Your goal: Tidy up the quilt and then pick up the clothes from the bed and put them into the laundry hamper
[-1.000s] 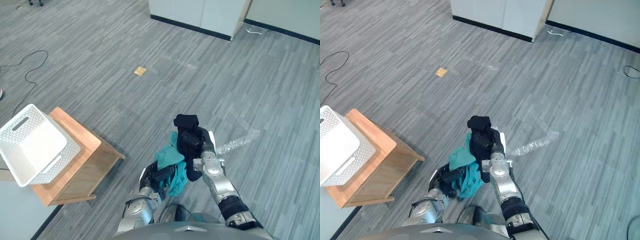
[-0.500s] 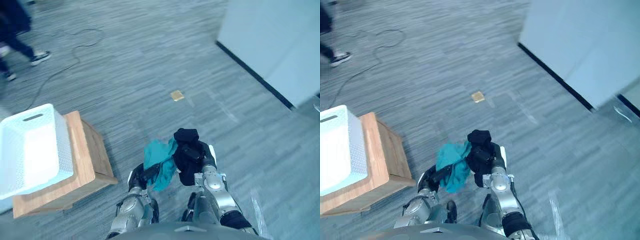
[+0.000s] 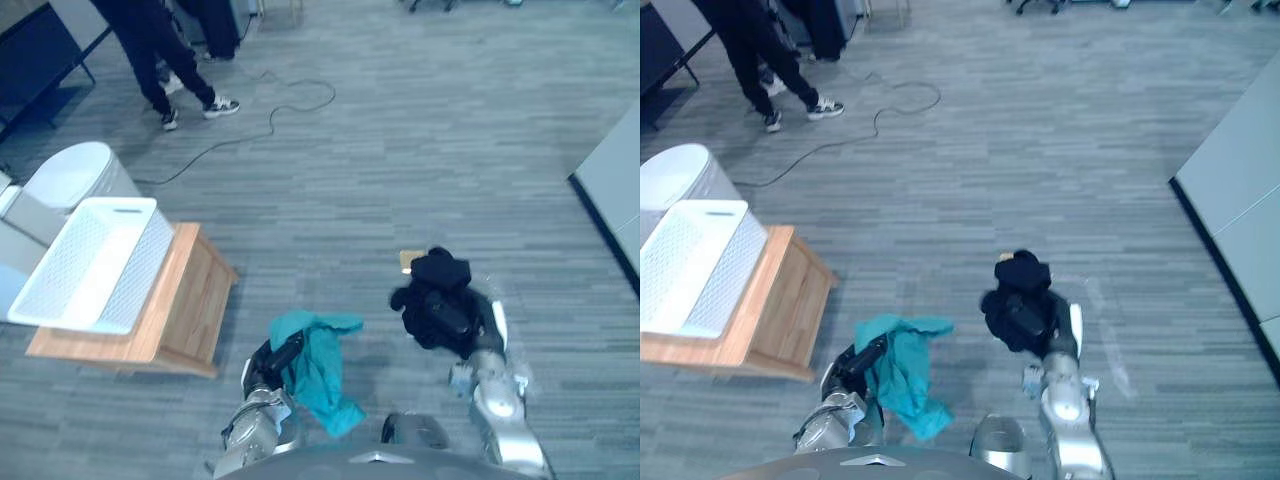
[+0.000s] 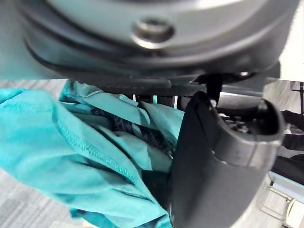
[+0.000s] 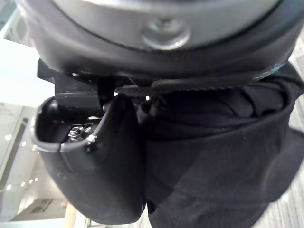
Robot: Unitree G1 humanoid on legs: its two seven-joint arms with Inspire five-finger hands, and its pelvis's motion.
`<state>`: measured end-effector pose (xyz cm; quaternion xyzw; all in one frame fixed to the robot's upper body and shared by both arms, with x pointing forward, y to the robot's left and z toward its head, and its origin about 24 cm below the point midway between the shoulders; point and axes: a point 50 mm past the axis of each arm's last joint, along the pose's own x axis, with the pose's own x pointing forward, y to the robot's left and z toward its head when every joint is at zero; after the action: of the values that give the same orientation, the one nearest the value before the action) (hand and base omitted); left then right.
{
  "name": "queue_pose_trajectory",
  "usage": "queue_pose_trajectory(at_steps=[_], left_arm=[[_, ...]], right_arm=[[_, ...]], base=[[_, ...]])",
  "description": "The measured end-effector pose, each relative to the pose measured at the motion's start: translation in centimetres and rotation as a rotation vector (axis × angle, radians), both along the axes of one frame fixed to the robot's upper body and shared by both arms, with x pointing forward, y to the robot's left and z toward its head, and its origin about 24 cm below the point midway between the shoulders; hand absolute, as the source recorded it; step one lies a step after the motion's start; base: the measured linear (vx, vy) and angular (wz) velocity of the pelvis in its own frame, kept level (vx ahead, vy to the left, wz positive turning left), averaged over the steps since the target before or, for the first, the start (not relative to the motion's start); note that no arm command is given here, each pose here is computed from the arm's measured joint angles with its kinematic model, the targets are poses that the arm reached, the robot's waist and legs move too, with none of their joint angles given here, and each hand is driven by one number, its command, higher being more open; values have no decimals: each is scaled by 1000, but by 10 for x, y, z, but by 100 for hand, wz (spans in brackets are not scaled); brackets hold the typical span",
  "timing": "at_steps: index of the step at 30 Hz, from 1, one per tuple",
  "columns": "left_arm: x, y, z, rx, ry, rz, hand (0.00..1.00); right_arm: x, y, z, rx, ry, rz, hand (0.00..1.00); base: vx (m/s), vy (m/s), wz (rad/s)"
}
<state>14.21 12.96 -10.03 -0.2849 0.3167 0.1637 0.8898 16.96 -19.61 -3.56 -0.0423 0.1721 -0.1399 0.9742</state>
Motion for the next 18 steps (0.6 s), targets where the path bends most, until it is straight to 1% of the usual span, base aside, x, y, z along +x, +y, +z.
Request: queue_pose_trajectory(at_steps=[4, 7, 11, 13, 15, 18], left_arm=[[4, -4, 4, -12, -25, -21, 0], [1, -3, 4, -3, -16, -16, 0], [5, 3, 14, 12, -58, 19, 0], [3, 8, 18, 32, -70, 27, 0], [0, 11, 19, 74, -71, 9, 0], [-1, 14, 25, 135, -92, -41, 0]], right_arm=[[3, 16, 2, 44, -14, 54, 0], [10, 19, 12, 48, -64, 72, 0], [25, 21, 23, 49, -124, 95, 0], [32, 26, 28, 62, -150, 119, 0], [32, 29, 27, 79, -153, 118, 0], [21, 29, 19, 88, -110, 104, 0]], base=[[329, 40, 45], [484, 144, 107], [450, 127, 91], [448, 205, 86], [366, 137, 109], [424, -15, 156]])
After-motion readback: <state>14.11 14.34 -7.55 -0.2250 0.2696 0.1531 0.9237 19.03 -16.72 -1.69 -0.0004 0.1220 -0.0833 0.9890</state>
